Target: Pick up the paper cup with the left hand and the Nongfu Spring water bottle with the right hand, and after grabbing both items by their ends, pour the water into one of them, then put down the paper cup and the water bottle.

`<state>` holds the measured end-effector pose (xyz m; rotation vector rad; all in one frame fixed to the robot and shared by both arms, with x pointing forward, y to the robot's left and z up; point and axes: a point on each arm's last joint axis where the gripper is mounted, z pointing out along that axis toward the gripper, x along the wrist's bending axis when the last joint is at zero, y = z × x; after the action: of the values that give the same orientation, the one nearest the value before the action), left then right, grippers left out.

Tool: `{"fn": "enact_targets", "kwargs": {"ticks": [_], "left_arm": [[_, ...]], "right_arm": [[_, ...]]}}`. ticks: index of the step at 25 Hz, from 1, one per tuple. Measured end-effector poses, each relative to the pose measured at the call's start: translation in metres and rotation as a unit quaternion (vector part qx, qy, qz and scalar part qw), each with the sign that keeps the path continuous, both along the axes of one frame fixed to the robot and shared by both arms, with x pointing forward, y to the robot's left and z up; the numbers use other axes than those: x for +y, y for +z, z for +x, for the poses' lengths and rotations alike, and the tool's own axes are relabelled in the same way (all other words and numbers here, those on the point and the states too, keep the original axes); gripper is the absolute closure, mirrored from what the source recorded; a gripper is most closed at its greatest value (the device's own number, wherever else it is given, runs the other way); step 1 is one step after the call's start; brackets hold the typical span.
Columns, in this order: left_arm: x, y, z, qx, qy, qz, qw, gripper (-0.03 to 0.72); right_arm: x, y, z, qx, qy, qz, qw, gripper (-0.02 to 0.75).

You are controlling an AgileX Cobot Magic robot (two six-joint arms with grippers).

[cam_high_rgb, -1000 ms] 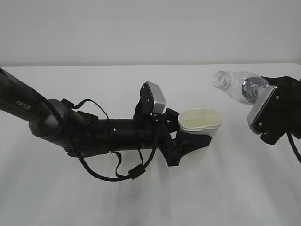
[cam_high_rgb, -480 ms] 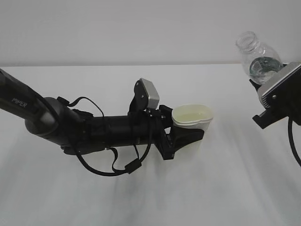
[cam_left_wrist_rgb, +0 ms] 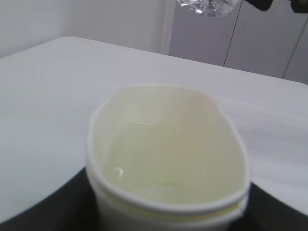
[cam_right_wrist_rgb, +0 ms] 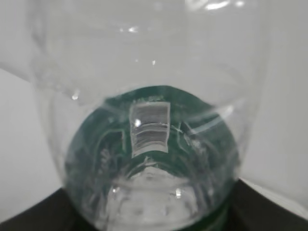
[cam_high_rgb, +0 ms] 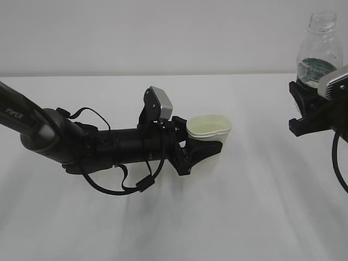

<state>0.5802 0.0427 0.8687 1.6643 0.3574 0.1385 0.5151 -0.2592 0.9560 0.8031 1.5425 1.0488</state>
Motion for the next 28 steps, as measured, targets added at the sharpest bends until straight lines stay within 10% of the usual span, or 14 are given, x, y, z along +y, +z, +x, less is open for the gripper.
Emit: {"fn": "enact_targets", "kwargs": {"ticks": [15, 28], "left_arm": [[0.001, 0.0, 0.0, -0.008, 0.0, 0.003, 1.0, 0.259], [0.02, 0.001, 0.013, -0.012, 0.02, -0.004, 1.0, 0.259]], "right_arm": [[0.001, -0.016, 0.004, 0.041, -0.009, 0.154, 0.987, 0.354], [0.004, -0.039, 0.028, 0.067, -0.013, 0.166, 0.984, 0.354]]}}
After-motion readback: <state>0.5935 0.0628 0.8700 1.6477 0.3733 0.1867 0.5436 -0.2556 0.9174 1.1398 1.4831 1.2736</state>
